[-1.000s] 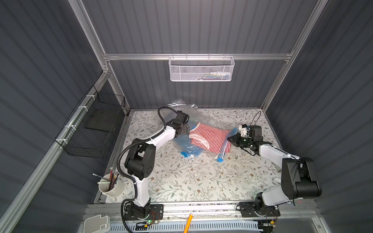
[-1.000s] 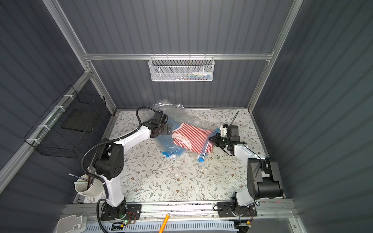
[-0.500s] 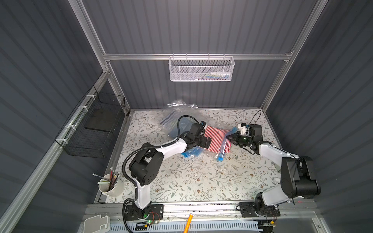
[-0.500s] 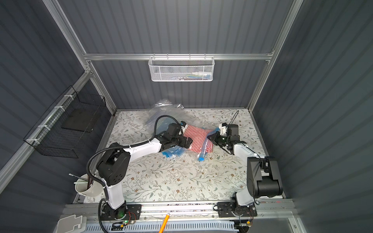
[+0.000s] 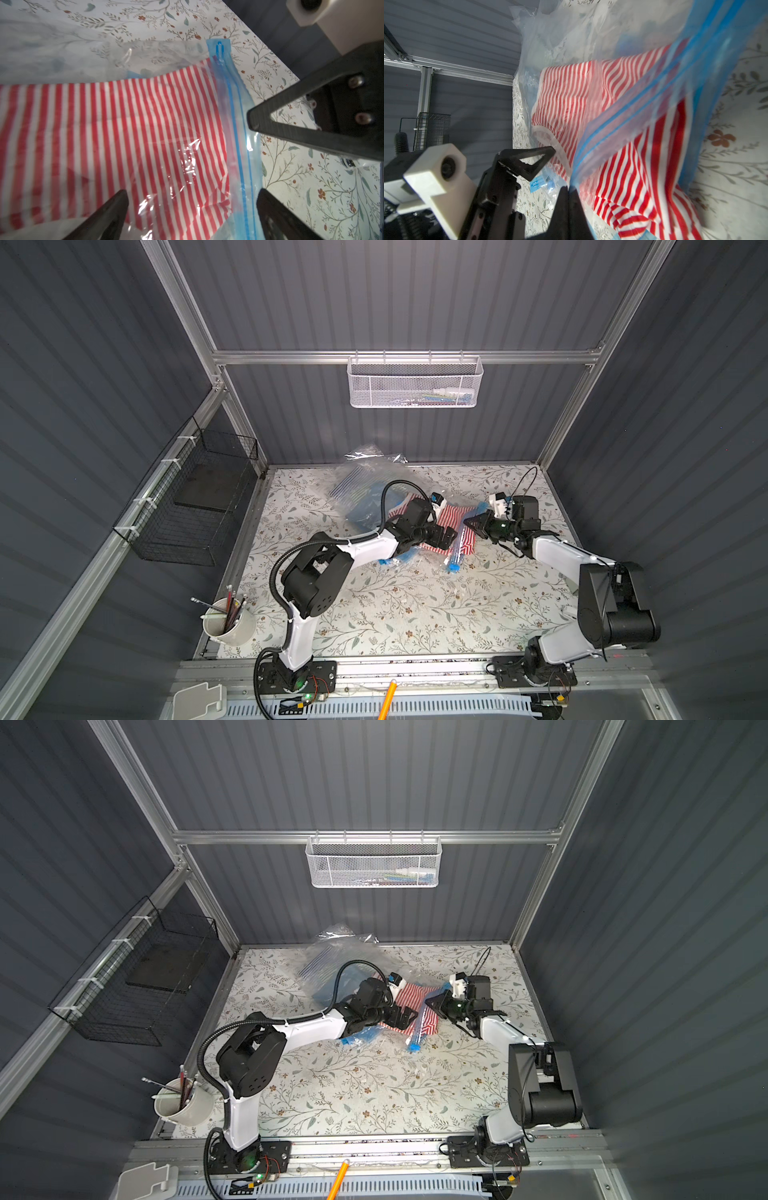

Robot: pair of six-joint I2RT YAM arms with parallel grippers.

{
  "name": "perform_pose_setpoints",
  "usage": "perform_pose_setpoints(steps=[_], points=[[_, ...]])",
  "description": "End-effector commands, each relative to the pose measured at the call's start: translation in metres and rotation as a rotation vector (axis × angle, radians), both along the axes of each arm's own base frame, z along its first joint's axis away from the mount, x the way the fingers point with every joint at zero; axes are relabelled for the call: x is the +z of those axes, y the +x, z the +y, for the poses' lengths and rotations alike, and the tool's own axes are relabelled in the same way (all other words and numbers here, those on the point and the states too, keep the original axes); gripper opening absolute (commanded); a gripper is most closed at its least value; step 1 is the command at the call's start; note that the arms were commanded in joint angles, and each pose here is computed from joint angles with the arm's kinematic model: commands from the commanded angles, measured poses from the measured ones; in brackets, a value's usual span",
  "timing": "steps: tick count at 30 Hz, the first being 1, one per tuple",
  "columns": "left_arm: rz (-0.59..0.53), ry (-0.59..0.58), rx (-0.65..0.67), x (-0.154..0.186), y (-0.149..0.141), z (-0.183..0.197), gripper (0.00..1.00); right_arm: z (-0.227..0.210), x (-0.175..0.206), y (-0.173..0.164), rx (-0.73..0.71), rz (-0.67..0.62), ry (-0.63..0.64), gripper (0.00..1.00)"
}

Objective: Take the tank top out of the vacuum bag
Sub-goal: Take out the tank top from the vacuum bag.

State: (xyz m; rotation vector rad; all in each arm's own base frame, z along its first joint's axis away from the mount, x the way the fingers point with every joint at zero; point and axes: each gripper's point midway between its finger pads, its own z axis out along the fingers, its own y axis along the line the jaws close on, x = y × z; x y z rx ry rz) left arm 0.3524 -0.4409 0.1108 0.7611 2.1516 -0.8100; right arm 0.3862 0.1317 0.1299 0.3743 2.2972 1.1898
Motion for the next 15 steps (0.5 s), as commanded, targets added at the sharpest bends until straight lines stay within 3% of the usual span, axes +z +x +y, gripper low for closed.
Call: perform_pose_setpoints(steps=[1,4,8,9,12,15], points=[[-0.010,-0.017,-0.023,0.007,-0.008,-0.019,0.97,0.007,0.010,0.007,0.025,-0.030,0.014,0.00],[-0.031,-0.012,-0.015,0.011,-0.009,-0.029,0.97,0.008,0.011,0.007,0.030,-0.030,0.017,0.00],[-0.048,0.046,0.091,0.006,0.007,-0.023,0.94,0.009,0.013,0.005,0.030,-0.035,0.019,0.00],[-0.051,0.055,0.114,0.003,0.010,-0.020,0.89,0.009,0.013,0.004,0.029,-0.034,0.019,0.00],[-0.057,0.076,0.138,-0.002,0.015,-0.018,0.59,0.009,0.014,0.004,0.029,-0.038,0.020,0.00],[-0.041,0.098,0.141,-0.008,0.016,-0.020,0.47,0.010,0.015,0.003,0.031,-0.038,0.023,0.00]])
